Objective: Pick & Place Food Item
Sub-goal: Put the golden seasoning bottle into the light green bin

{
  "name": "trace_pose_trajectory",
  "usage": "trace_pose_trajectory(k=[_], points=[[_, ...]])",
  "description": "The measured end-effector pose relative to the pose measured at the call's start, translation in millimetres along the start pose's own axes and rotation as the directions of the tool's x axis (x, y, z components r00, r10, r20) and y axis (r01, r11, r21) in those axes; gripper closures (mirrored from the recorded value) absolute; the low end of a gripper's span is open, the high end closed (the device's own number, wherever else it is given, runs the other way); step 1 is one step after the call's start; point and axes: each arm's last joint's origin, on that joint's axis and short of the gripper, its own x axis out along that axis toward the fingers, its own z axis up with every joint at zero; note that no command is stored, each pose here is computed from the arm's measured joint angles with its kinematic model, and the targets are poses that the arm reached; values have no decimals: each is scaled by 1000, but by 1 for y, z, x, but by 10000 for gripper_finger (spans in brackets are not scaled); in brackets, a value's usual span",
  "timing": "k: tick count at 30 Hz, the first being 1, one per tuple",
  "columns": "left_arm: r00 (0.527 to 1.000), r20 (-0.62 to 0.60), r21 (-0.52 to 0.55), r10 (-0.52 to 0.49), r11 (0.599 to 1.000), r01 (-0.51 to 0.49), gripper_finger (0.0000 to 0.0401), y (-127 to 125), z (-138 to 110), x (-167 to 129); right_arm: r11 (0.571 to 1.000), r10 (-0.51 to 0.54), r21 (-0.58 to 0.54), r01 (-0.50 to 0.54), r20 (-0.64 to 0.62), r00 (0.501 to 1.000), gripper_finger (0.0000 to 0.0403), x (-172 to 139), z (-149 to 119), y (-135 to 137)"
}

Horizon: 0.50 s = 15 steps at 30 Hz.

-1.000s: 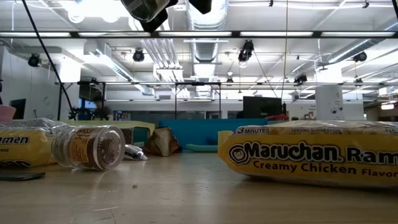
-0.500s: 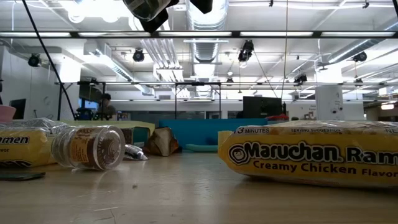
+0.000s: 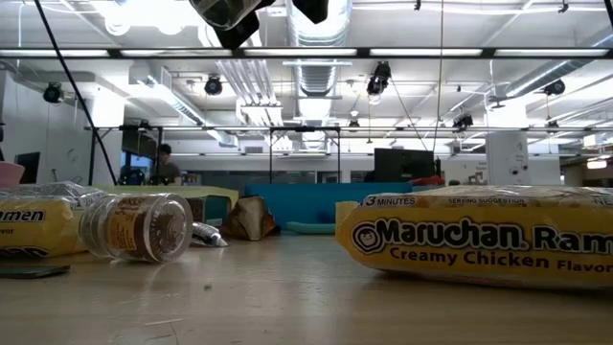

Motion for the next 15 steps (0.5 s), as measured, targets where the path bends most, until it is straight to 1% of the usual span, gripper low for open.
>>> trace_pose_trajectory(k=[8,9,12,15], points=[[1000,1,-15,1,1000,-1,119,0,0,0,1000,5,-4,-5,-2,1000,133,0,0,0],[1000,2,-20,1,1000,-1,113,0,0,0,1000,7,-4,-7,-2,1000,133,0,0,0],[1000,4,-39,-3,999,3,64,0,1,0,1000,3,-7,-3,-4,1000,133,0,0,0],[1000,8,-60,-2,998,3,21,0,1,-1,1000,-3,19,4,-22,1000,133,0,-2,0]])
